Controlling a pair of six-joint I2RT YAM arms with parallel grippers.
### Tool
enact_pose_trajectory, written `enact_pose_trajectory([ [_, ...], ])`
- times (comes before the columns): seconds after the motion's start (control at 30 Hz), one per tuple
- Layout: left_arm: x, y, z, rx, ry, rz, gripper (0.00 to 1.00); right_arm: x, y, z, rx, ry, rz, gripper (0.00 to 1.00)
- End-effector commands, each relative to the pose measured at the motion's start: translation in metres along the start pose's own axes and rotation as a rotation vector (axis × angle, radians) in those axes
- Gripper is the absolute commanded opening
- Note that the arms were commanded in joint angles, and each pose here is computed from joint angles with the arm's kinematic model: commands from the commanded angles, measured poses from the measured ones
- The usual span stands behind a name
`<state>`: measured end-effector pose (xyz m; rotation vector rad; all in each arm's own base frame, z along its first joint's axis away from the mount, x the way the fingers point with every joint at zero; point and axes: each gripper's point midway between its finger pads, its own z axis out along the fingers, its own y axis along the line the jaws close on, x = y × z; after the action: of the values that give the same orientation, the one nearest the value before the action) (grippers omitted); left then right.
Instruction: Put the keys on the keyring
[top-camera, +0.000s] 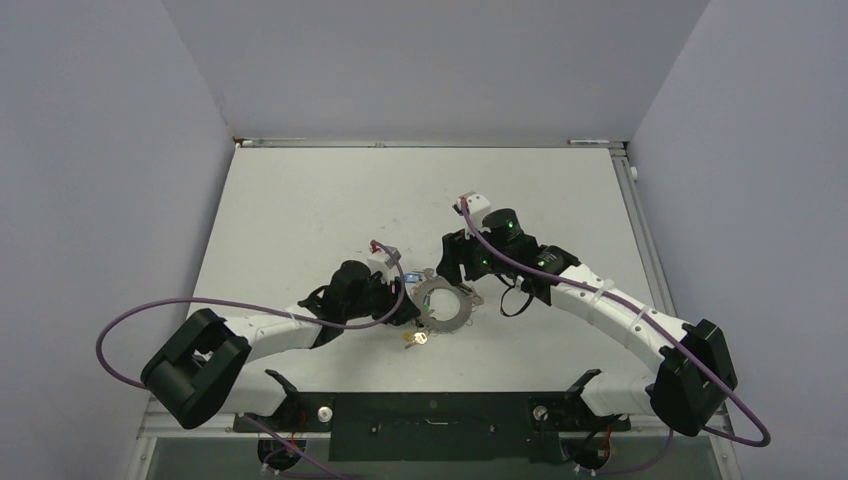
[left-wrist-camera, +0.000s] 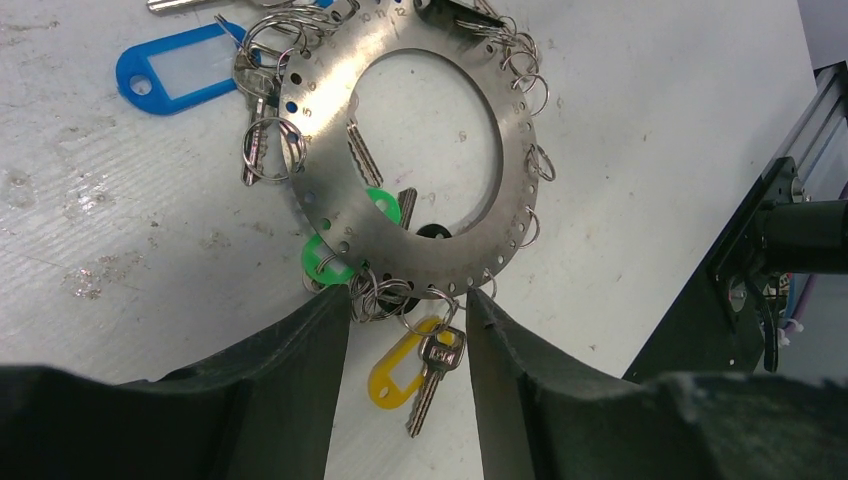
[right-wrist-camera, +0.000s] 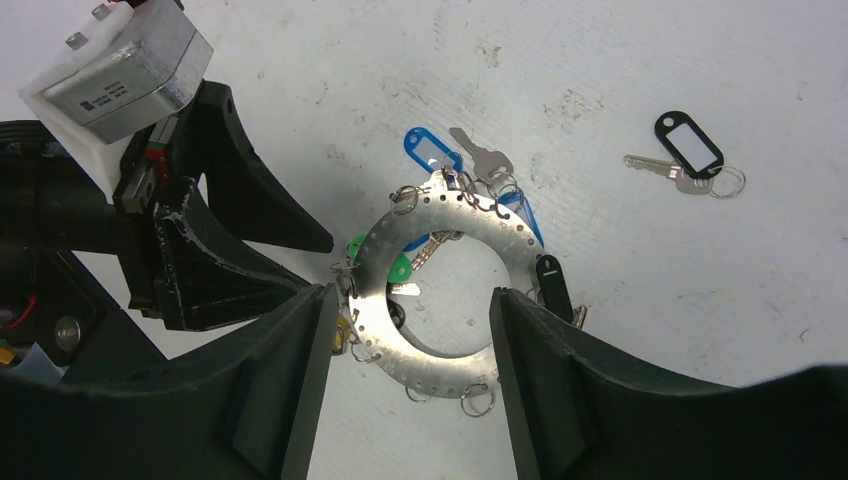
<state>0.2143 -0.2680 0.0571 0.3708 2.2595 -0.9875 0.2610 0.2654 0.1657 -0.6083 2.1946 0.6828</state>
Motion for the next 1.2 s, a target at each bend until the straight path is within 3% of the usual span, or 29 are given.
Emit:
enact_pose_trajectory([
  [0.0, -0.019, -0.009, 0.003, 0.050, -0.076, 0.026, 0.43, -0.007, 0.003, -0.009, -0.019, -0.035, 0.012, 0.59],
  [0.57, -0.003, 0.011, 0.016, 0.003, -0.040, 0.048, 0.38, -0.010, 0.009, -0.007, -0.048, -0.032, 0.028, 0.59],
  [0.97, 0.002, 0.011, 0.018, 0.013, -0.024, 0.053, 0.22, -0.007, 0.009, -0.005, -0.052, -0.025, 0.028, 0.59],
  [1.17, 0.004, 0.010, 0.019, 0.020, -0.012, 0.057, 0.19, -0.005, 0.010, -0.006, -0.057, -0.022, 0.029, 0.59],
])
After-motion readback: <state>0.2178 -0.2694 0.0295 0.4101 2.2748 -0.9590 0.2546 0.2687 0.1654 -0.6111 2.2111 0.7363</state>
